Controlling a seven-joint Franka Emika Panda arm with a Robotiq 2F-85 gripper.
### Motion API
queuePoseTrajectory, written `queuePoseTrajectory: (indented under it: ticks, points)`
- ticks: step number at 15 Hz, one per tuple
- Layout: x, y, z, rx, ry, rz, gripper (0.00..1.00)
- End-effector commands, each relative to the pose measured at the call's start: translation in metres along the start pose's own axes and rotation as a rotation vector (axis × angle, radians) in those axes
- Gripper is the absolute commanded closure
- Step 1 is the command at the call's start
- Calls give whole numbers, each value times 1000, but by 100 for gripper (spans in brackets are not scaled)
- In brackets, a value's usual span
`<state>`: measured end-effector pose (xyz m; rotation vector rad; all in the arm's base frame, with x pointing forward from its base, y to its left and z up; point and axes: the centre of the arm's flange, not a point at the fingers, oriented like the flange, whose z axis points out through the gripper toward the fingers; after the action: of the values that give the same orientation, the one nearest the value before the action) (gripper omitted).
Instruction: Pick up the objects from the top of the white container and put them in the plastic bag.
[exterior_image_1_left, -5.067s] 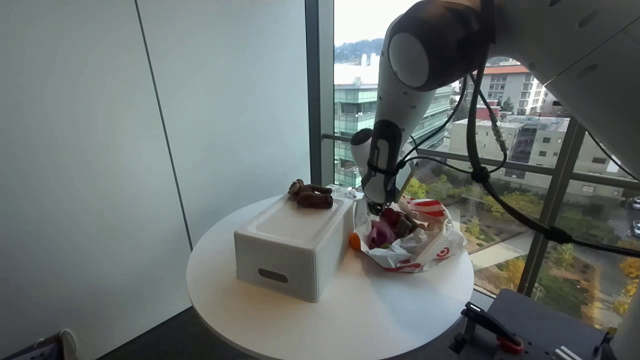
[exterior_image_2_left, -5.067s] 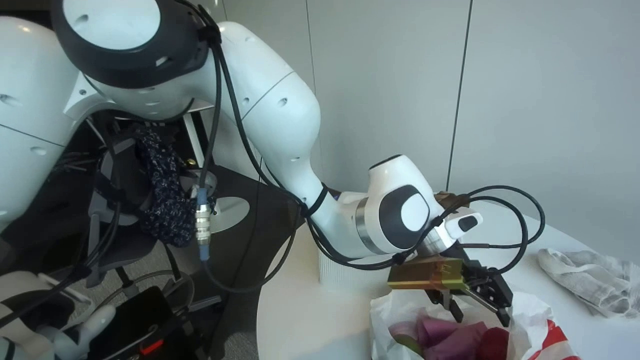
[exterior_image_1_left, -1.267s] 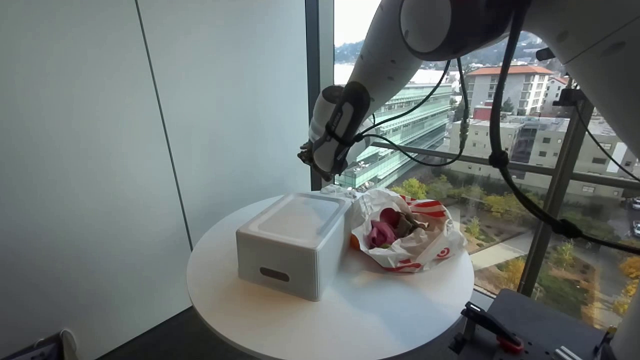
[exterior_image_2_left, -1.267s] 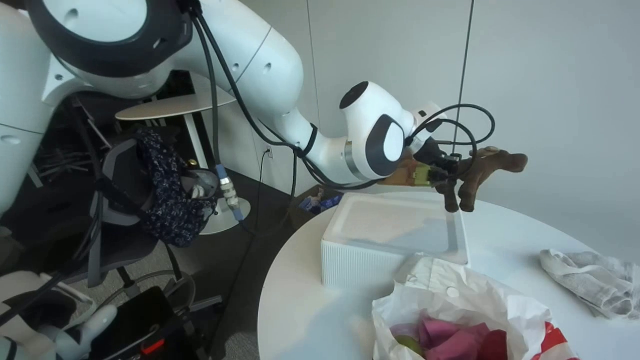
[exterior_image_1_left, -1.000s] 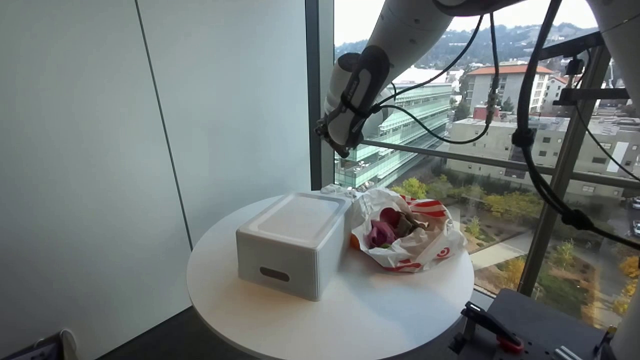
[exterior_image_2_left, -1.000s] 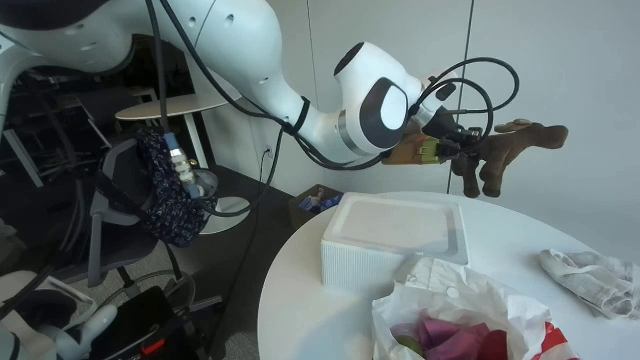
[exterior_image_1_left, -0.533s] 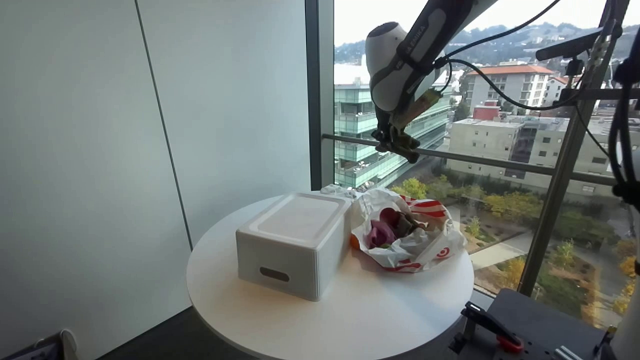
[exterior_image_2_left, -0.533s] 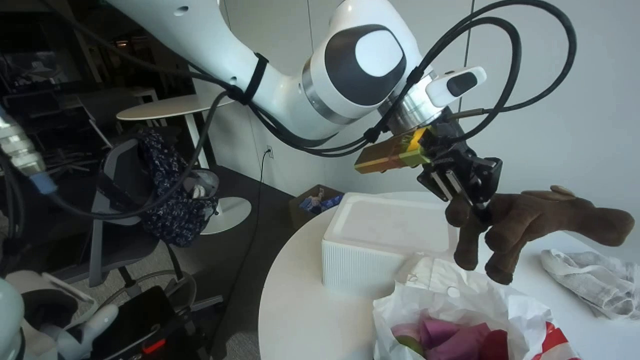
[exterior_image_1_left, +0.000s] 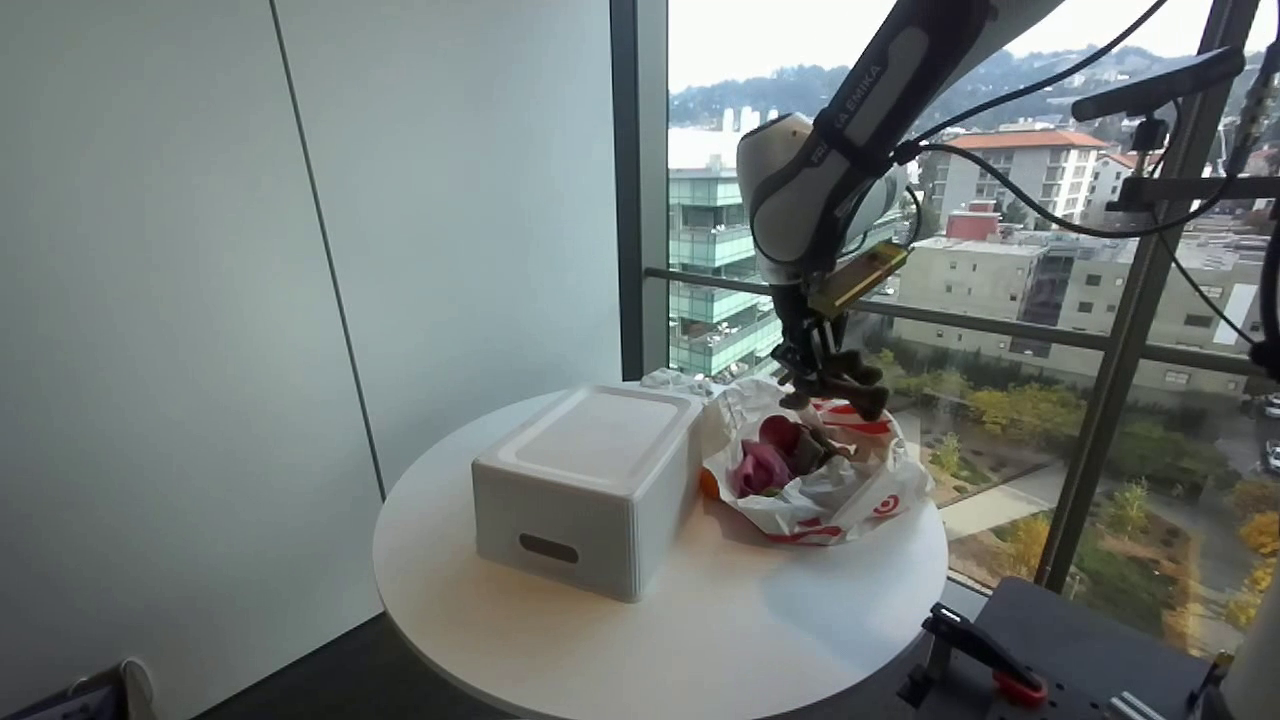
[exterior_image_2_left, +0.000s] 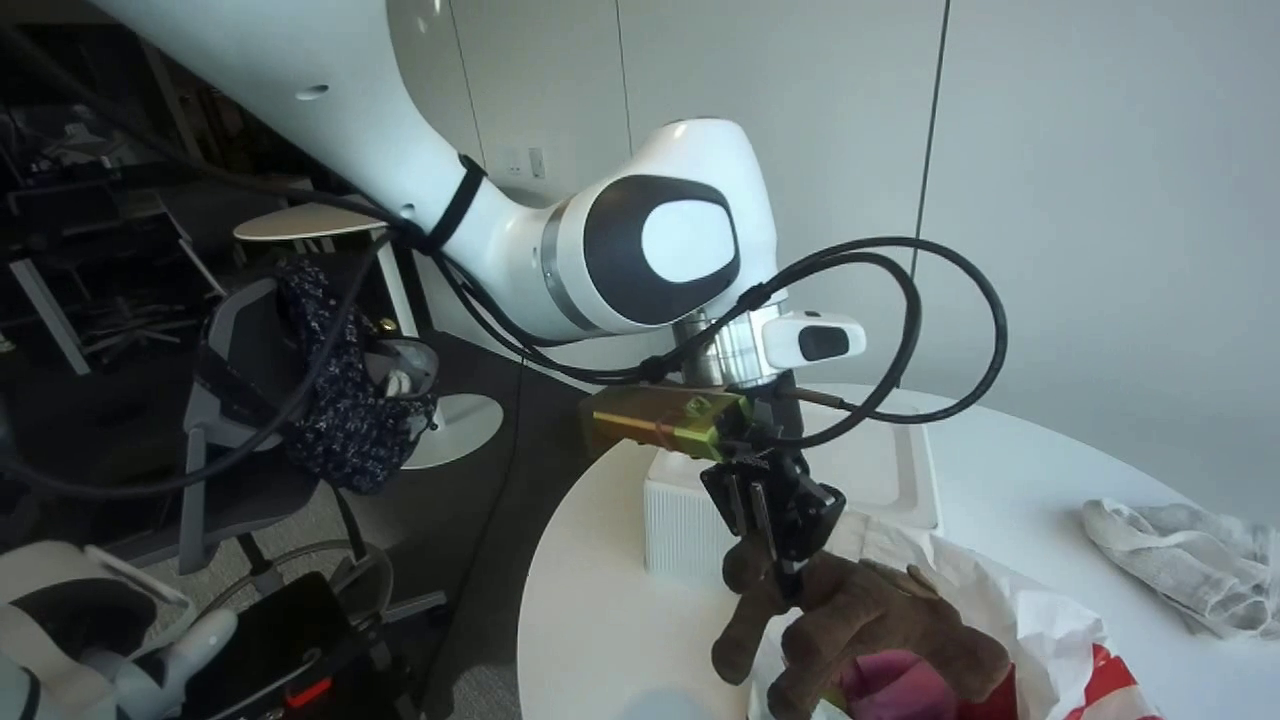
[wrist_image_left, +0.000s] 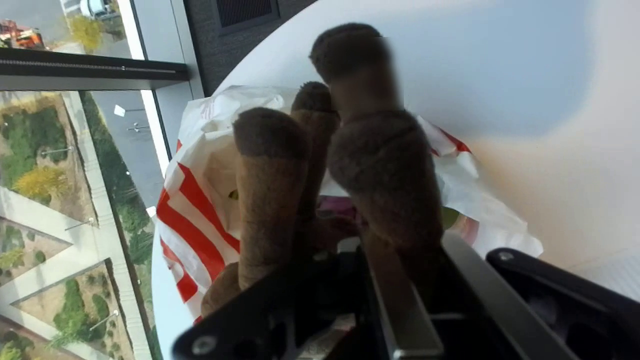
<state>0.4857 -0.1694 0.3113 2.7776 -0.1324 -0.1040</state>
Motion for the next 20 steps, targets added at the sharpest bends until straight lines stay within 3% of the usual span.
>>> queuePoseTrajectory:
  ticks: [1,6,13,17,20]
  points:
    - [24,-31,34,35,14,-64,94]
    - [70,-53,80,12,64,-83,95]
    - [118,-8,115,-87,118,-34,95]
    - [117,11,149,-116,78,-30,95]
    - [106,13,181,-90,65,-32,95]
